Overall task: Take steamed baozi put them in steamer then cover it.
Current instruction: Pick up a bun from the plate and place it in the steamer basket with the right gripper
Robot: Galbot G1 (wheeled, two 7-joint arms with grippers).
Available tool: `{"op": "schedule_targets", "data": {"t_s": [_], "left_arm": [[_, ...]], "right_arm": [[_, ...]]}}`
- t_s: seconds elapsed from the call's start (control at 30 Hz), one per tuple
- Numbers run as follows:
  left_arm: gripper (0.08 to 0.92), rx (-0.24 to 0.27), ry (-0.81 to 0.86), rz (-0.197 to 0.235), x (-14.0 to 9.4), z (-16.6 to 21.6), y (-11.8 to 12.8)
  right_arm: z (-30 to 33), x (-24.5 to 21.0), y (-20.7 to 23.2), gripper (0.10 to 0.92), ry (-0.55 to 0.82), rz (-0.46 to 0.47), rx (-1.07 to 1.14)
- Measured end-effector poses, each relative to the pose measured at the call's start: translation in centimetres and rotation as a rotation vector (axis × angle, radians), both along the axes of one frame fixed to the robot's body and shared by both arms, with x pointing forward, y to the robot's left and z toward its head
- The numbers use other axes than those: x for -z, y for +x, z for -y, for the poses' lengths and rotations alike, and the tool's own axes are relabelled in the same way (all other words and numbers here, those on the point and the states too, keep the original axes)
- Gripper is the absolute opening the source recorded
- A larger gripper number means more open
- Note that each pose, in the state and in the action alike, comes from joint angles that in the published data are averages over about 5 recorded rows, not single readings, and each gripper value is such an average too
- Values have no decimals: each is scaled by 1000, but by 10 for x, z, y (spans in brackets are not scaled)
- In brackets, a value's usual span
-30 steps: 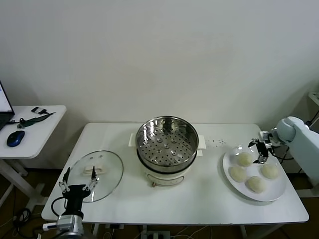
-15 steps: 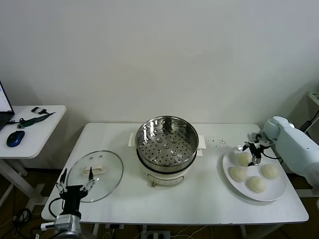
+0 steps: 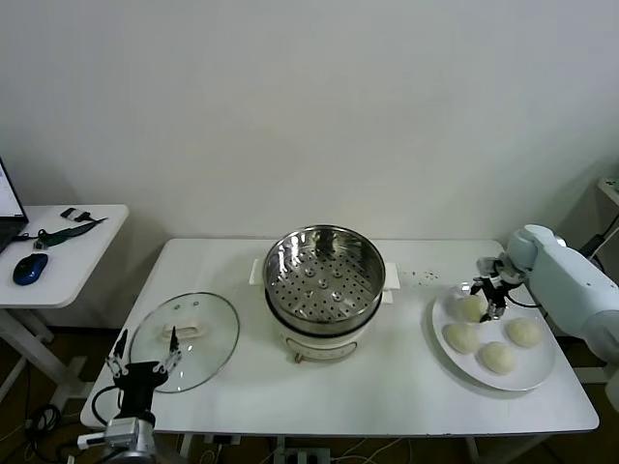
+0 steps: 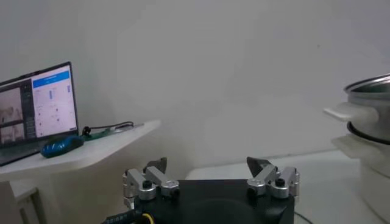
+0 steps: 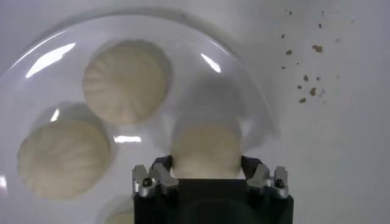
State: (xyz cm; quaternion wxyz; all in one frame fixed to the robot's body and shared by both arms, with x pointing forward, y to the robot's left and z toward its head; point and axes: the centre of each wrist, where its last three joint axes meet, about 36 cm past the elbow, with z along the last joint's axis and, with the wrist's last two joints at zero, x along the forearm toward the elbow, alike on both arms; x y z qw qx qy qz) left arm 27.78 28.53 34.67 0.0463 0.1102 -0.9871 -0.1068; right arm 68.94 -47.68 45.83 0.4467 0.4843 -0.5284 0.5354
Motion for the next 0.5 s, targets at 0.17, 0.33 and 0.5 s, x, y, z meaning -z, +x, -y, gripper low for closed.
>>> {"op": "schedule_targets", "data": {"t_s": [0.17, 0.33, 0.5], "left_arm": [[823, 1, 2, 2, -1, 0, -1], [823, 6, 5, 4, -4, 0, -2], [823, 11, 9, 2, -5, -1, -4]], "right_arm": [[-6, -24, 7, 704, 2, 15, -52], [-31, -67, 22, 704, -1, 46, -165], [-70, -117, 39, 704, -8, 82, -307]]}}
